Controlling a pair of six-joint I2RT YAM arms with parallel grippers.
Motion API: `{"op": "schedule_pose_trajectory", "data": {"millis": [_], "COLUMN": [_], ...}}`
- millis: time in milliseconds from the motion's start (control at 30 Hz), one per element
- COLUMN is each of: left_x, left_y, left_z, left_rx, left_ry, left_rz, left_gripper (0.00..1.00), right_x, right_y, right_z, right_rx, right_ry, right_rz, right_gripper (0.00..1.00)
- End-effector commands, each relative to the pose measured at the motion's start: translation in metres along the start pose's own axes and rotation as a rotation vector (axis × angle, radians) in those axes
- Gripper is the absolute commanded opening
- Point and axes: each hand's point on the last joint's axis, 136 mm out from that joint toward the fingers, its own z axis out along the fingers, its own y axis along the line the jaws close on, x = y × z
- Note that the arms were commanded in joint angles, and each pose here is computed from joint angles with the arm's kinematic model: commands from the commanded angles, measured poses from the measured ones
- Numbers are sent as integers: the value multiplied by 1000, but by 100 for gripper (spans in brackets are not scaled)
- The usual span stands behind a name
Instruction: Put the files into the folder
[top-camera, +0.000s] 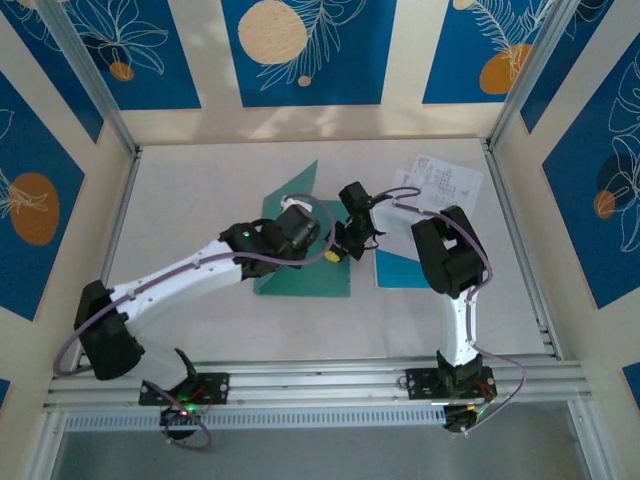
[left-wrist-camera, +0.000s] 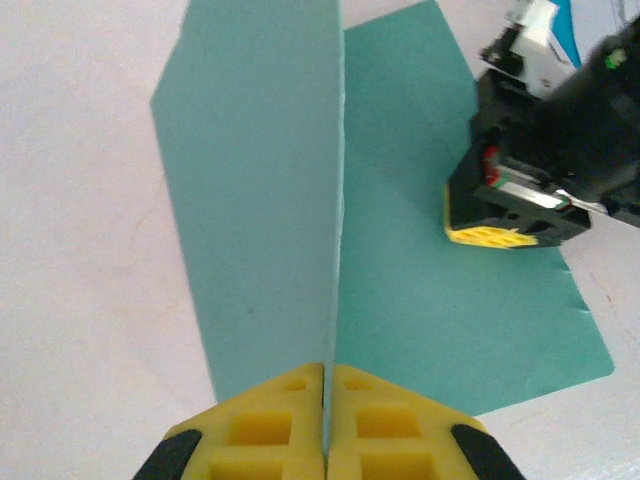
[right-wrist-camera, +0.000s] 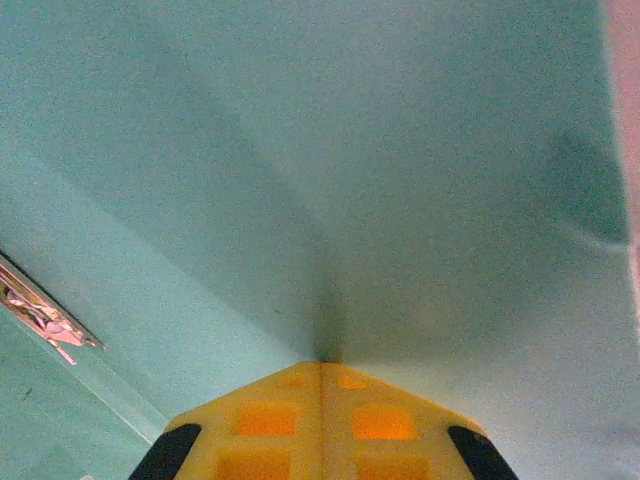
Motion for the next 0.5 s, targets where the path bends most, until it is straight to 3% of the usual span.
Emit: {"op": "schedule_pose_trajectory", "data": {"millis": [0,467], "left_x": [10,71], "left_y": [28,144], "left_z": [-11,-47], "left_rx": [-33,-268], "left_ry": [15,115], "left_rz": [-119,-515], "left_gripper": [0,0], "right_x": [6,7], "right_y": [-39,-57], "right_z": [7,6], "right_rx": [125,191], "right_ry": [33,53], "right_rz": [71,105], "right_gripper": [0,0]}}
